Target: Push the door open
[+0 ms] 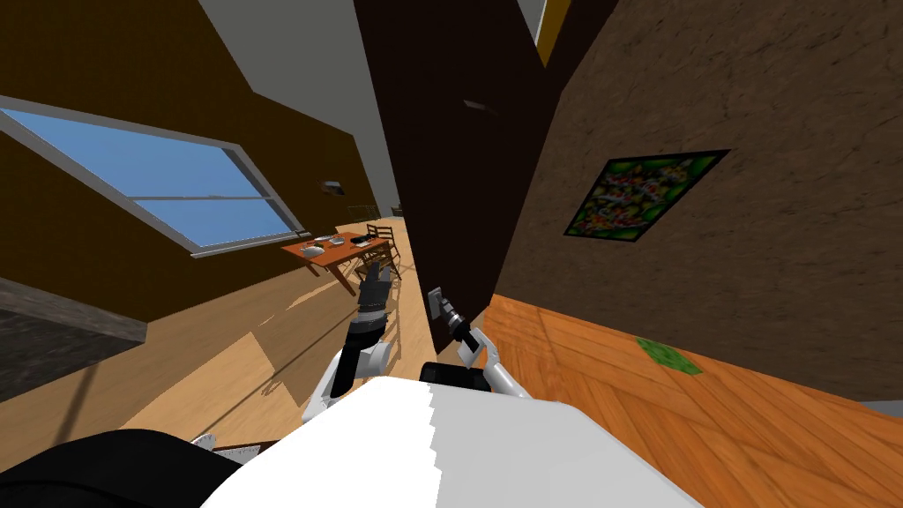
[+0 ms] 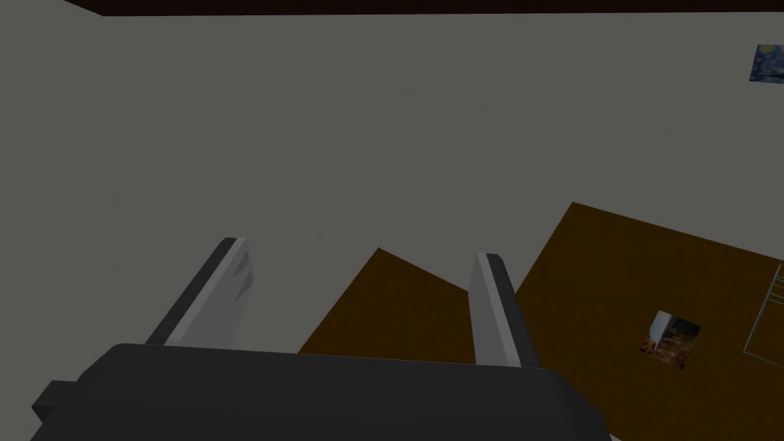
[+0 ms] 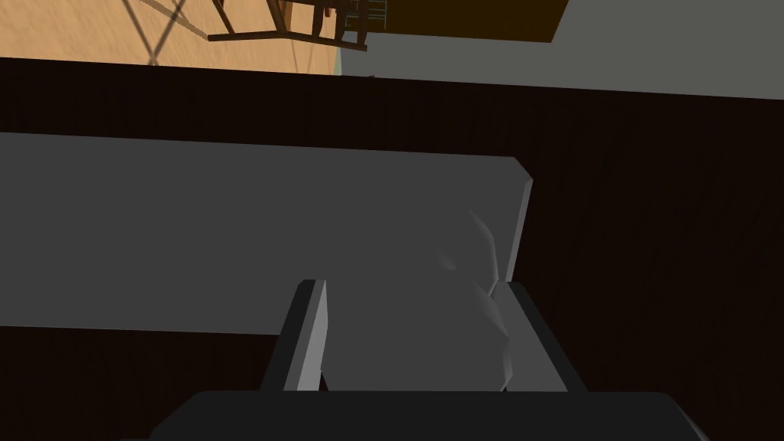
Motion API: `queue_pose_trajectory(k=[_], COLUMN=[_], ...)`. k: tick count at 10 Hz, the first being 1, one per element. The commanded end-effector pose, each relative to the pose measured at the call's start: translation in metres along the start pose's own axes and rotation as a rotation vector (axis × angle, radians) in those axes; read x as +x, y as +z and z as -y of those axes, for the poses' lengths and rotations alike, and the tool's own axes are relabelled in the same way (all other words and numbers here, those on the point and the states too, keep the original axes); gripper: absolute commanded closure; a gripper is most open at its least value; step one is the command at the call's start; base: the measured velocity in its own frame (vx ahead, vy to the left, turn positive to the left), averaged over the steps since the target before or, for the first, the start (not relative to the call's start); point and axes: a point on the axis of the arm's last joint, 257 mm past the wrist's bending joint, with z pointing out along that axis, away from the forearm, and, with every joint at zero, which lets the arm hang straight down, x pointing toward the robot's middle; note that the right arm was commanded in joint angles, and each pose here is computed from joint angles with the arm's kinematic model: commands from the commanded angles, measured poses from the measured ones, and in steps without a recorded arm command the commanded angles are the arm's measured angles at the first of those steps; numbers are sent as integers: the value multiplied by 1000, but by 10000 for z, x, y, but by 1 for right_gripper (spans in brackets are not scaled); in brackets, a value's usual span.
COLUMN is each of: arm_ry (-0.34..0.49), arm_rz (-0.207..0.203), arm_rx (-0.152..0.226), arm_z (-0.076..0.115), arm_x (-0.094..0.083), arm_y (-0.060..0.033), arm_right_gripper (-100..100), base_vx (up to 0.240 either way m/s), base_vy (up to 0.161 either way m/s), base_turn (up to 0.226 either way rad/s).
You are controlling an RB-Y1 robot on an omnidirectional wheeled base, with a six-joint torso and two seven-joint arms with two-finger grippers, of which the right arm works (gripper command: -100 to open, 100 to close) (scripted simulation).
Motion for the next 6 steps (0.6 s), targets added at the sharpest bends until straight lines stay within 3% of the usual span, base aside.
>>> queue_pose_trajectory(k=[1, 3, 6], arm_ry=[-11, -19, -18], arm_rz=[5, 10, 14], arm_rx=[12, 20, 23], arm_z=[58, 100, 116], arm_x=[-21, -11, 58], arm_y=[-64, -120, -167], arm_right_gripper=[100, 100, 100], base_vx=[81, 171, 127], base_vy=[64, 128, 161], base_turn=[-137, -253, -182])
